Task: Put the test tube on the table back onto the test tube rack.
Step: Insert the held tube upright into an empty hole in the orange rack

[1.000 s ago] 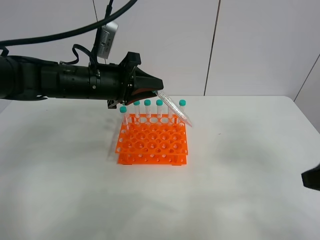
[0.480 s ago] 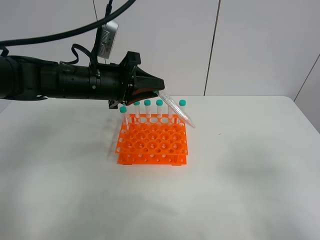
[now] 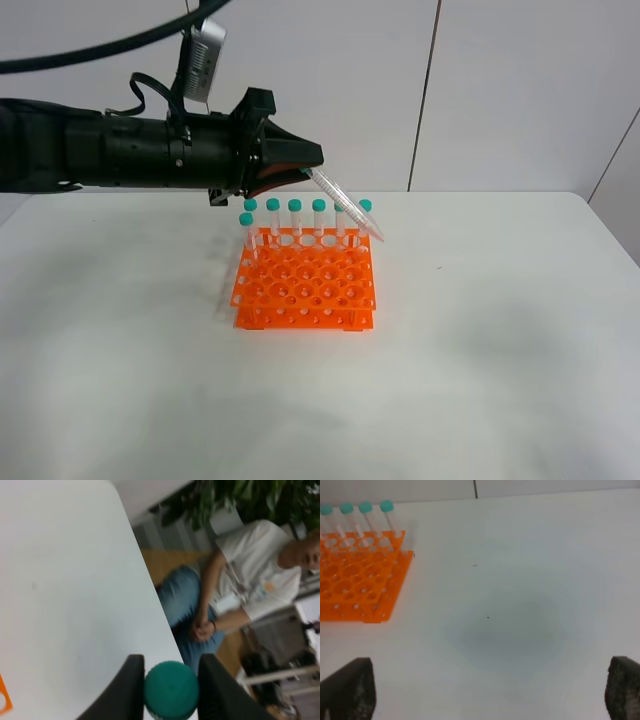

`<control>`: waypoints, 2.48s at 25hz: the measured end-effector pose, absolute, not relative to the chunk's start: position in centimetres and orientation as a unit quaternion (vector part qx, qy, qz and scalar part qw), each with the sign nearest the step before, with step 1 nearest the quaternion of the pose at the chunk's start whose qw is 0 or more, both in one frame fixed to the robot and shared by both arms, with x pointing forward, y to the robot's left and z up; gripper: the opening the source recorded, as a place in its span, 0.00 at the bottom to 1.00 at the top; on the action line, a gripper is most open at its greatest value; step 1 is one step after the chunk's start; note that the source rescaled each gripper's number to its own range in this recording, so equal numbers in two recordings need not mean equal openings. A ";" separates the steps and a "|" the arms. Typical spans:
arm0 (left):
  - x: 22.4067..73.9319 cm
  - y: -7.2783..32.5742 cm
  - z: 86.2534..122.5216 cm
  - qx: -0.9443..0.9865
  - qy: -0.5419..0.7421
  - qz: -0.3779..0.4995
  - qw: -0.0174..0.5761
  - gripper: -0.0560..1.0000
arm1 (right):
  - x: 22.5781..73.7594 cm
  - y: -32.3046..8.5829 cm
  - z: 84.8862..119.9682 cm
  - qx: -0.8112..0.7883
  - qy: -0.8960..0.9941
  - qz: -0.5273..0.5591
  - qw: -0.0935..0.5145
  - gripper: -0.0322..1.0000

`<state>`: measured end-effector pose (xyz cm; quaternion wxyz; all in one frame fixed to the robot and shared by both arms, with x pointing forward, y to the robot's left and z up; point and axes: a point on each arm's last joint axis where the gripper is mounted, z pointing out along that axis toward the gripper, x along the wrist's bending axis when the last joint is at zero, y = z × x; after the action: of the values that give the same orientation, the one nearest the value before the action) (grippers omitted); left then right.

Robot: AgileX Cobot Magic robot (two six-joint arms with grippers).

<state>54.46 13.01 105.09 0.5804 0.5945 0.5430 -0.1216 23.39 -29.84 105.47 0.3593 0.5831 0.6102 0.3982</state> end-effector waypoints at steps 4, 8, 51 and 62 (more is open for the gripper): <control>53.4 14.1 107.5 0.614 0.527 -0.052 0.586 0.05 | 23.4 -29.8 105.5 0.584 0.609 0.399 0.359 1.00; 52.1 15.3 109.7 0.633 0.508 0.020 0.584 0.05 | 23.4 -29.8 105.5 0.584 0.609 0.399 0.359 1.00; 55.4 10.8 102.5 0.747 0.342 0.316 0.474 0.05 | 23.4 -29.8 105.4 0.584 0.609 0.399 0.358 1.00; 57.5 12.0 101.7 0.756 0.393 0.297 0.432 0.05 | 23.4 -29.8 105.4 0.584 0.609 0.399 0.358 1.00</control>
<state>57.46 11.98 101.67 0.4317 0.7560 0.3926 0.2967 23.41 -29.83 105.45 0.3581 0.5843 0.6092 0.3990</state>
